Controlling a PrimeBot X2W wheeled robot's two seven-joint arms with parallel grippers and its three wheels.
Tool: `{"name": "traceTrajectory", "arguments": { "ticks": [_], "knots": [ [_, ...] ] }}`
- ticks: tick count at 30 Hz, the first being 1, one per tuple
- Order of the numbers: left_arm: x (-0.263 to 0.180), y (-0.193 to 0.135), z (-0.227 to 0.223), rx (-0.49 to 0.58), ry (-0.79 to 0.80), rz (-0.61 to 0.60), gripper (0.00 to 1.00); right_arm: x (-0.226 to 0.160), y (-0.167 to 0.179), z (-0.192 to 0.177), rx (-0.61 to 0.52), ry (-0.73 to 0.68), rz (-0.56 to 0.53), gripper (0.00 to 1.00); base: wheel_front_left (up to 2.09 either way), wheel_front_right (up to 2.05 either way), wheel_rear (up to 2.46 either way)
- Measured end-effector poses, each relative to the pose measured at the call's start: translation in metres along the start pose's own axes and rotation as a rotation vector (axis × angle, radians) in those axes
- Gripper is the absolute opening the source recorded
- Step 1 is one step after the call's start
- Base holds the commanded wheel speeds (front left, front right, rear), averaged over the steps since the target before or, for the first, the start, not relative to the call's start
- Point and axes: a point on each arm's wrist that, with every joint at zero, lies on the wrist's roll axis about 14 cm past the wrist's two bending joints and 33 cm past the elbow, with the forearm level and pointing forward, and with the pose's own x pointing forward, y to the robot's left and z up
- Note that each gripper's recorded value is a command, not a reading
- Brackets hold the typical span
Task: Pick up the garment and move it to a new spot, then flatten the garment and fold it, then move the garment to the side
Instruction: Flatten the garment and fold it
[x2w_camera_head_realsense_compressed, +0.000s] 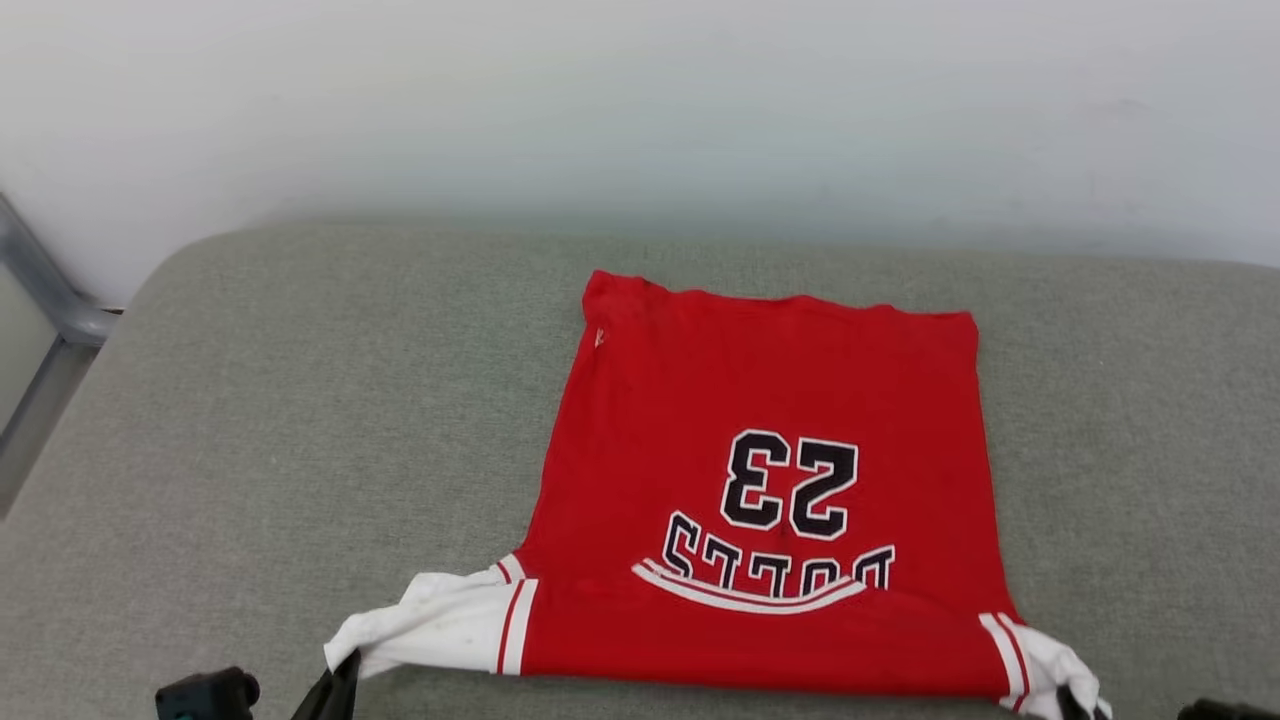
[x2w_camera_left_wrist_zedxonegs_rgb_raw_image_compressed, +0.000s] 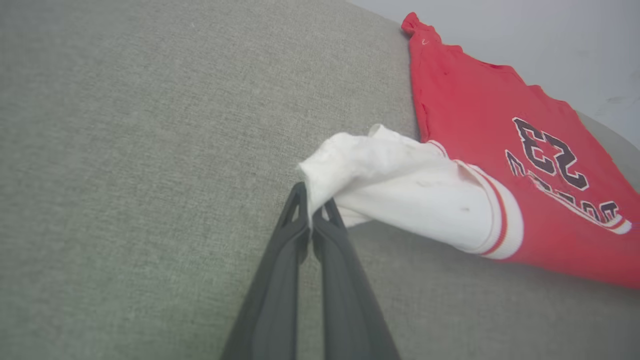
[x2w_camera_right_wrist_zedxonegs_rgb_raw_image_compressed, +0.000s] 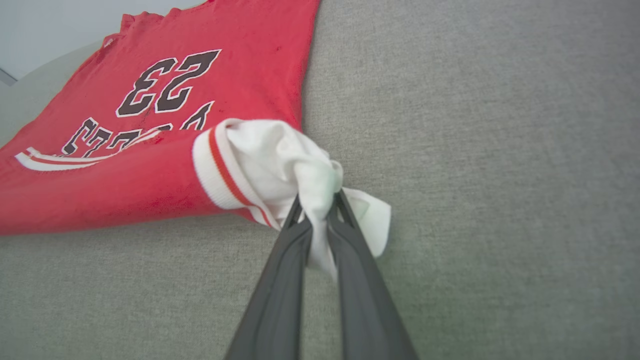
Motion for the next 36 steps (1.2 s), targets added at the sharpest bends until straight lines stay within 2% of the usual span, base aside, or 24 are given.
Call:
{"name": "traceTrajectory", "arguments": {
  "ticks": [1, 3, 4, 5, 9, 14, 20, 28, 36],
  "knots": [
    [-0.005, 0.000, 0.000, 0.002, 0.001, 0.004, 0.00, -0.004, 0.000, -0.004, 0.004, 0.013, -0.002, 0.13, 0.00, 0.00, 0.00],
    [-0.011, -0.004, 0.003, 0.003, -0.007, -0.003, 0.00, -0.010, 0.004, -0.009, 0.011, 0.033, 0.002, 0.45, 0.00, 0.00, 0.00],
    [-0.013, -0.006, 0.005, 0.008, -0.012, -0.010, 0.00, -0.011, 0.006, -0.008, 0.011, 0.032, 0.009, 0.89, 0.00, 0.00, 0.00],
    [-0.014, -0.010, 0.007, 0.012, -0.018, -0.018, 0.00, -0.011, 0.010, -0.005, 0.011, 0.024, 0.018, 1.00, 0.00, 0.00, 0.00],
    [-0.016, -0.024, 0.020, 0.020, -0.050, -0.057, 0.00, -0.004, 0.024, 0.028, 0.013, -0.084, 0.059, 1.00, 0.00, 0.00, 0.00],
    [-0.013, -0.035, 0.028, 0.034, -0.071, -0.088, 0.00, 0.023, 0.016, 0.068, 0.043, -0.182, 0.030, 1.00, 0.00, 0.00, 0.00],
    [0.008, -0.052, 0.046, 0.040, -0.116, -0.137, 0.00, 0.088, 0.007, 0.094, 0.073, -0.145, -0.004, 1.00, 0.00, 0.00, 0.00],
    [0.032, -0.057, 0.055, 0.026, -0.144, -0.148, 0.00, 0.180, 0.022, 0.100, 0.017, 0.077, 0.016, 1.00, 0.00, 0.00, 0.00],
    [0.054, -0.052, 0.050, 0.014, -0.131, -0.136, 0.00, 0.246, 0.034, 0.101, -0.073, 0.274, 0.012, 1.00, 0.00, 0.00, 0.00]
  ]
}}
